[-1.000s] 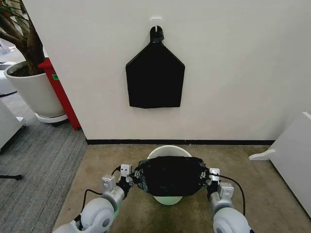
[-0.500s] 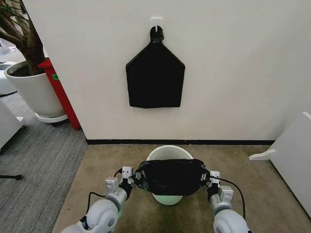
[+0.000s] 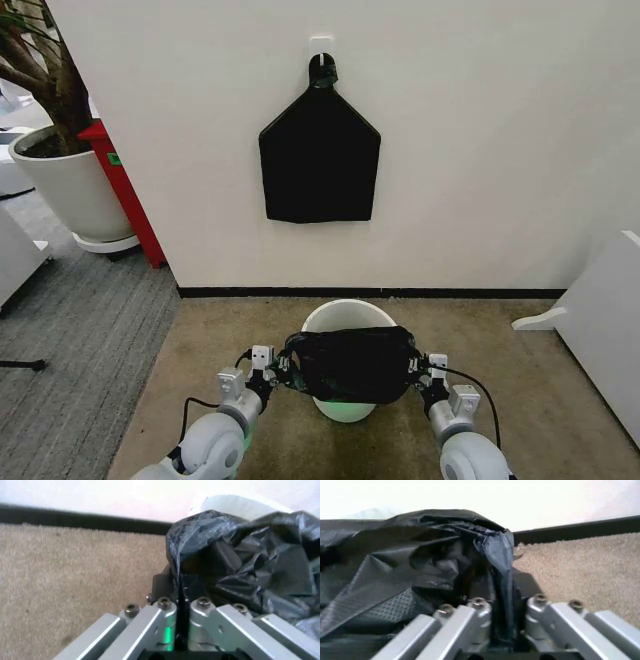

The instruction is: Place the garbage bag over the trash bin.

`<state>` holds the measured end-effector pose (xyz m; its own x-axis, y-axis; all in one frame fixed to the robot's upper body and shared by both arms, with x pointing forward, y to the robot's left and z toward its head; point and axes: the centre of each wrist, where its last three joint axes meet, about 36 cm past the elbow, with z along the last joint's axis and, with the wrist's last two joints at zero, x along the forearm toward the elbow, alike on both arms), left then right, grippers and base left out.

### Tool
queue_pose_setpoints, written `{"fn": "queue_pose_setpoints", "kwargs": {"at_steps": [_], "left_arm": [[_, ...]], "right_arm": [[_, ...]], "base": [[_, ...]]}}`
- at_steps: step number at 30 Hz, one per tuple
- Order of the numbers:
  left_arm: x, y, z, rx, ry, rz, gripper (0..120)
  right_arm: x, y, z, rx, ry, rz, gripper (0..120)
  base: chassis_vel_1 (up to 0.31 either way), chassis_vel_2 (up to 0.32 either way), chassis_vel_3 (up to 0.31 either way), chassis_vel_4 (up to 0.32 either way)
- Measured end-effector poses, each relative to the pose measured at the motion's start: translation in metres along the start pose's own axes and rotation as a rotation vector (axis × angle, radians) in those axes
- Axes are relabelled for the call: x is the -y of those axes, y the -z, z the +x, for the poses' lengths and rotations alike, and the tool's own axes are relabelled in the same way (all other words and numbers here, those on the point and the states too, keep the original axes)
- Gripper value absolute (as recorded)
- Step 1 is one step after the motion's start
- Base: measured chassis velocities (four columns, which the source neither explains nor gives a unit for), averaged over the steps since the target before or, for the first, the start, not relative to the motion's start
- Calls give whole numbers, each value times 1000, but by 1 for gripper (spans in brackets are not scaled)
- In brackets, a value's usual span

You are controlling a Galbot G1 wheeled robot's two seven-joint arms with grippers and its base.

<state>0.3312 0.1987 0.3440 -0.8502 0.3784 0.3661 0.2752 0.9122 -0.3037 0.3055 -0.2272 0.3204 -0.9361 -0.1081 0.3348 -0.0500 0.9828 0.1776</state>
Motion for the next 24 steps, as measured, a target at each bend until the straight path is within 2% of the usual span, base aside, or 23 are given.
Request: {"fn": "queue_pose_setpoints", "kwargs": {"at_steps": [7,9,10,13,15,16,17,19,21,24], "left_arm": [[-4,6,14,19,6,-21,28],[-8,10,21,21,13,-16,38],[-8,10,21,21,13,-16,38],[-10,14,26,24,13,-14,50],[-12,17,31,24,7,-14,60],[-12,17,31,24,7,-14,60],[-12,17,32,24,4,-14,65],[-13,18,34,22,0,-13,70],[-13,20,35,19,-3,-6,82],[-13,21,34,18,-6,-3,90]], "right_arm": [[-3,9,8,13,-15,2,32],[-5,14,11,19,-18,-3,44],[-5,14,11,19,-18,-3,44],[-7,19,14,21,-16,-10,55],[-7,21,17,23,-15,-14,67],[-7,21,17,23,-15,-14,67],[-7,22,18,22,-16,-18,70],[-5,23,19,18,-18,-32,77],[1,27,17,-1,-27,-79,88],[7,28,15,-16,-28,-111,94]], "base": [[0,0,0,0],[0,0,0,0],[0,0,0,0],[0,0,0,0],[0,0,0,0],[0,0,0,0],[0,0,0,0],[0,0,0,0],[0,0,0,0],[0,0,0,0]]}}
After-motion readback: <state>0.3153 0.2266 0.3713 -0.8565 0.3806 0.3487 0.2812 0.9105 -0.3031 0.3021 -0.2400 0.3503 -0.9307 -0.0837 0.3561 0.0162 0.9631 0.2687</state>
